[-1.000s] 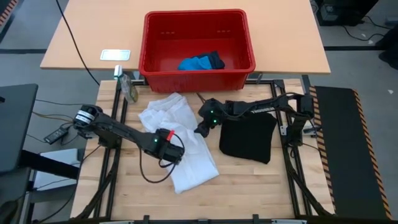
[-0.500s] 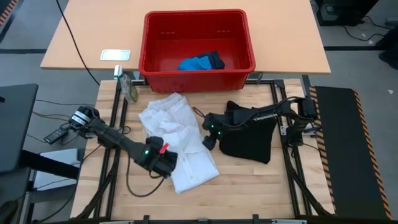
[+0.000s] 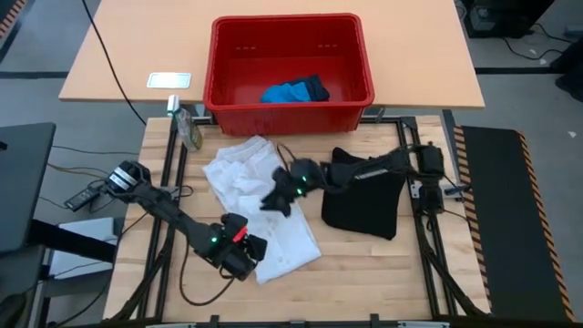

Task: Fold laundry
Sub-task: Fold the white polo shirt on the table

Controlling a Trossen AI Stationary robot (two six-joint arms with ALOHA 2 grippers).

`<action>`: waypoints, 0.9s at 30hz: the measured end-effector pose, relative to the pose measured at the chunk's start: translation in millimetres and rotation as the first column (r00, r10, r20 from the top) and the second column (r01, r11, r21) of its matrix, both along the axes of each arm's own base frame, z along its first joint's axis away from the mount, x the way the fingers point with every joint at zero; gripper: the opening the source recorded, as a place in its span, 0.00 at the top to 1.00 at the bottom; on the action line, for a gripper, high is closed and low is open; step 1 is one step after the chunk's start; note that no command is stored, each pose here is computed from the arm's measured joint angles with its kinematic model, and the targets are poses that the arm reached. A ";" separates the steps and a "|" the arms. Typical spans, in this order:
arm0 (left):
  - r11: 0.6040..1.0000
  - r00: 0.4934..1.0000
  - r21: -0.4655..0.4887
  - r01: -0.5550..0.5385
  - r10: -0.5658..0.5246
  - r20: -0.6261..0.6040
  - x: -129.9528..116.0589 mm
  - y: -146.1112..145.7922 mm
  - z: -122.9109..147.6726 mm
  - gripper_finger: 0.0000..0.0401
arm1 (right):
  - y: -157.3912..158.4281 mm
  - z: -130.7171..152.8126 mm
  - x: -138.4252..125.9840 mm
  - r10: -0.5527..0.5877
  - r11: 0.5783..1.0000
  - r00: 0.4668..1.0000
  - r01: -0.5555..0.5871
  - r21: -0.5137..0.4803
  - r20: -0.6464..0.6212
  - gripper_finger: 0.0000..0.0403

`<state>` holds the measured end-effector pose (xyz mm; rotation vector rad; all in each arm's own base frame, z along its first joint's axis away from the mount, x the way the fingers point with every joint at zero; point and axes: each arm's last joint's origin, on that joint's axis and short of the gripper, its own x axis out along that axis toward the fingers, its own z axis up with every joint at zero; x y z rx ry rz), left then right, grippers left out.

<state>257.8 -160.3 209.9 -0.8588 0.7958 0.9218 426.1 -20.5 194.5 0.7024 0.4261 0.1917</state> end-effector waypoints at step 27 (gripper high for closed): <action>0.742 0.730 0.011 0.670 -0.661 0.174 38.0 -98.0 -54.0 0.56 | 135.5 21.6 -71.3 0.578 0.435 0.626 -0.779 -0.452 -0.524 0.49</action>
